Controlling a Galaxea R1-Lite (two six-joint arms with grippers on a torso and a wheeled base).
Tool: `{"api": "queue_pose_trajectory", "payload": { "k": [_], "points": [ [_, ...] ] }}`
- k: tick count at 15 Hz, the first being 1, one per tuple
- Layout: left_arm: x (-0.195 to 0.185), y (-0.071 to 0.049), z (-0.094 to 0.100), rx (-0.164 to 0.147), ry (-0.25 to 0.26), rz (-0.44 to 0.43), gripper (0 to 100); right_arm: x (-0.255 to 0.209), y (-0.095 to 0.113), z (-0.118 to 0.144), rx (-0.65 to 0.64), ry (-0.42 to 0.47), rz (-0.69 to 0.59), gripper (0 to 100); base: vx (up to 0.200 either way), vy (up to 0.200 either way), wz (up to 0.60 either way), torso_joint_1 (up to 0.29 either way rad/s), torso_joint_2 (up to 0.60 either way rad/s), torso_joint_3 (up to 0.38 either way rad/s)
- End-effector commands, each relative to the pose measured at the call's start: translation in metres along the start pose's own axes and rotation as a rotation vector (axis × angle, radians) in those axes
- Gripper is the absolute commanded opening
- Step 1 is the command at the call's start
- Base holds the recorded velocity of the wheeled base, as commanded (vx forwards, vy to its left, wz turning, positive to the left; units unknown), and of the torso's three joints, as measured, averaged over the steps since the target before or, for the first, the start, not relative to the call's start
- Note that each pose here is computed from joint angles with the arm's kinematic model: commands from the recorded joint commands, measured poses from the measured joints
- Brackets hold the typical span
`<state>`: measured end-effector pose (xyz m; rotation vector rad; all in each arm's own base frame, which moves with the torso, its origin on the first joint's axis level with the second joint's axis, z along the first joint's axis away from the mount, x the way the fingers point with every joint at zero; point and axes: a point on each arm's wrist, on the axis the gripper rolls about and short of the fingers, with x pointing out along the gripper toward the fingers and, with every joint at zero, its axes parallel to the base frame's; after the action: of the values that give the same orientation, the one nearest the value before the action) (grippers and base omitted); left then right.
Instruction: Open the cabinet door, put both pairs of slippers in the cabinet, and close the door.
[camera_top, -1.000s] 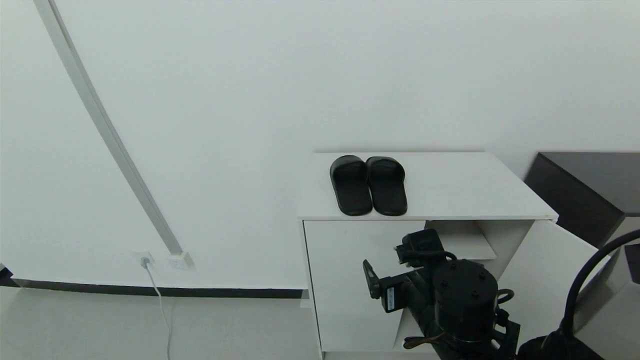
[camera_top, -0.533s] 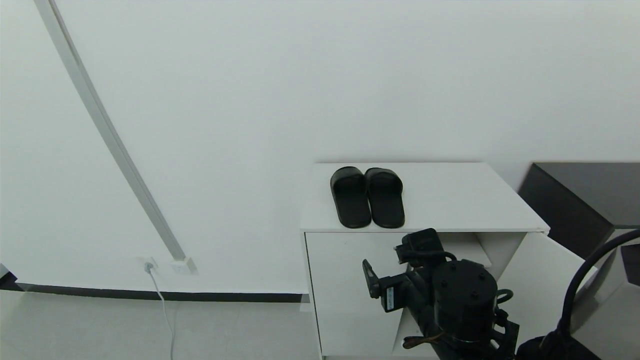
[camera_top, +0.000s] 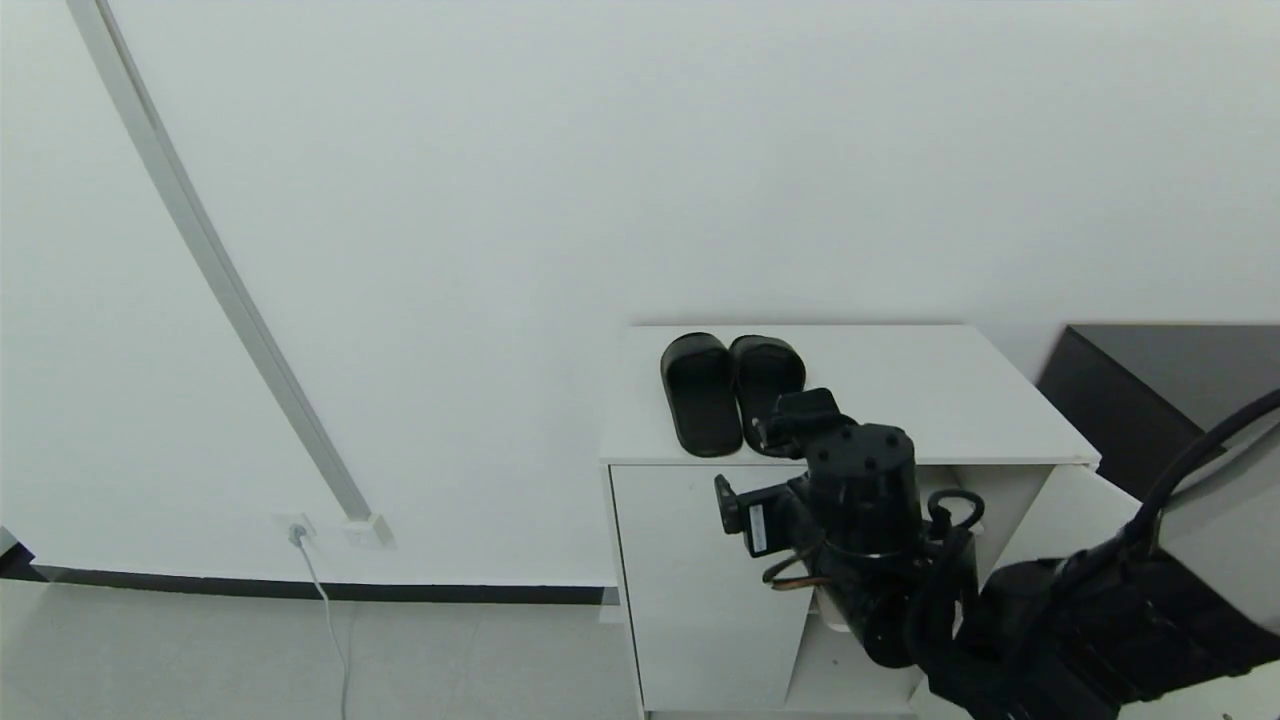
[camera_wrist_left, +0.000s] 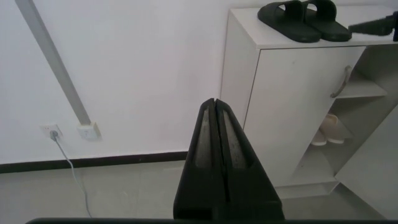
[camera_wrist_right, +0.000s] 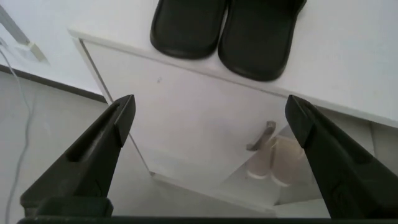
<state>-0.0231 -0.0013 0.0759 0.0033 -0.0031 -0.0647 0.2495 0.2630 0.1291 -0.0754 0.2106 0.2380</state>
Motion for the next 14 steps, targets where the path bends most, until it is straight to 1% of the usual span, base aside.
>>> {"api": "queue_pose_trajectory", "payload": {
  "k": [1, 2, 4, 5, 10, 12, 13, 14],
  "points": [
    [0.000, 0.000, 0.000, 0.000, 0.001, 0.000, 0, 0.001, 0.002, 0.047, 0.112, -0.024, -0.004, 100, 0.000, 0.000, 0.00, 0.000, 0.00, 0.000],
    [0.000, 0.000, 0.000, 0.000, 0.001, 0.000, 0, 0.002, 0.003, 0.051, 0.126, -0.008, -0.006, 100, 0.000, 0.000, 0.00, 0.000, 0.00, 0.000],
    [0.000, 0.000, 0.000, 0.000, 0.001, 0.000, 0, 0.002, 0.004, 0.051, 0.124, 0.003, -0.011, 100, 0.000, 0.000, 0.00, 0.000, 0.00, 0.000],
    [0.000, 0.000, 0.000, 0.000, 0.001, 0.000, 0, 0.002, 0.003, 0.050, 0.124, 0.005, -0.013, 100, 0.200, 0.000, 0.00, 0.007, 0.00, -0.002],
    [0.000, 0.000, 0.000, 0.001, 0.001, -0.001, 0, 0.009, 0.005, 0.028, 0.099, 0.055, -0.029, 100, 0.200, 0.000, 0.00, -0.002, 0.00, 0.001],
    [0.000, 0.000, 0.000, 0.001, 0.001, -0.001, 0, 0.012, 0.007, 0.018, 0.090, 0.067, -0.036, 100, 0.200, 0.000, 0.00, 0.010, 0.00, 0.002],
    [0.000, 0.000, 0.000, 0.001, 0.001, -0.001, 0, 0.016, 0.009, 0.008, 0.088, 0.065, -0.036, 100, 0.200, 0.000, 0.00, -0.002, 0.00, -0.002],
    [0.000, 0.000, 0.000, 0.001, 0.001, -0.001, 0, 0.021, 0.011, 0.000, 0.089, 0.060, -0.038, 100, 0.000, 0.000, 0.00, 0.000, 0.00, 0.000]
  ]
}}
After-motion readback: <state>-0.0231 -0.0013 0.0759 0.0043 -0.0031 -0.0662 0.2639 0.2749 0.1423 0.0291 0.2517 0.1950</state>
